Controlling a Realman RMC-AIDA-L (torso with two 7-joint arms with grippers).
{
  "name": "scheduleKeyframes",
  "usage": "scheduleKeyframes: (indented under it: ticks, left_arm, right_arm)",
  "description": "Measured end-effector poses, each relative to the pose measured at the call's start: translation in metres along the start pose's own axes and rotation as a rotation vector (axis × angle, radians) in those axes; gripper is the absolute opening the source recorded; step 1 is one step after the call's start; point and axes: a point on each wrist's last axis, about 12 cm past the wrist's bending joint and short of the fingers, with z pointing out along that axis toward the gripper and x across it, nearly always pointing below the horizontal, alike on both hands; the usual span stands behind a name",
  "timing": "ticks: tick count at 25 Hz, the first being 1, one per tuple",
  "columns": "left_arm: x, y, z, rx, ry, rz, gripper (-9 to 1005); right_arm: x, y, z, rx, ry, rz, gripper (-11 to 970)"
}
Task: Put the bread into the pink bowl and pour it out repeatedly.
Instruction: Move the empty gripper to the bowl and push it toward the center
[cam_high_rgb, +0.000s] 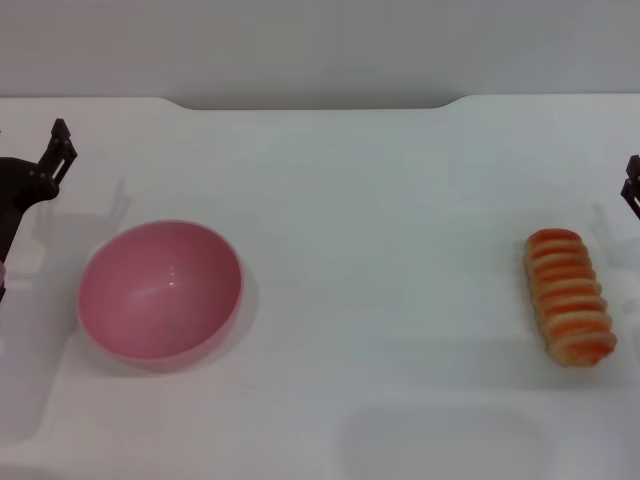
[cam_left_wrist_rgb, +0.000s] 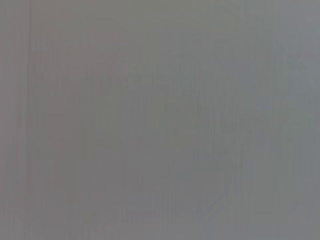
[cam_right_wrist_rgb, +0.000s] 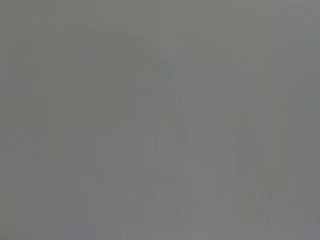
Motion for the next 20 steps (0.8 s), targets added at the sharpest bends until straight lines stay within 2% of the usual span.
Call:
scheduleKeyframes:
  ticks: [11,20]
  left_arm:
    - [0.0004,-0.0010,-0.0006,0.011,0.002,0.005,850]
    - [-0.0036,-0.0062,0.0077,0.052,-0.002,0.024,850]
  right_arm:
    - [0.0026,0.0001,0.0001,0.000,0.023,0.001,835]
    - [0.0031,-0.0002,-0.0005,0.001,0.025,0.000,835]
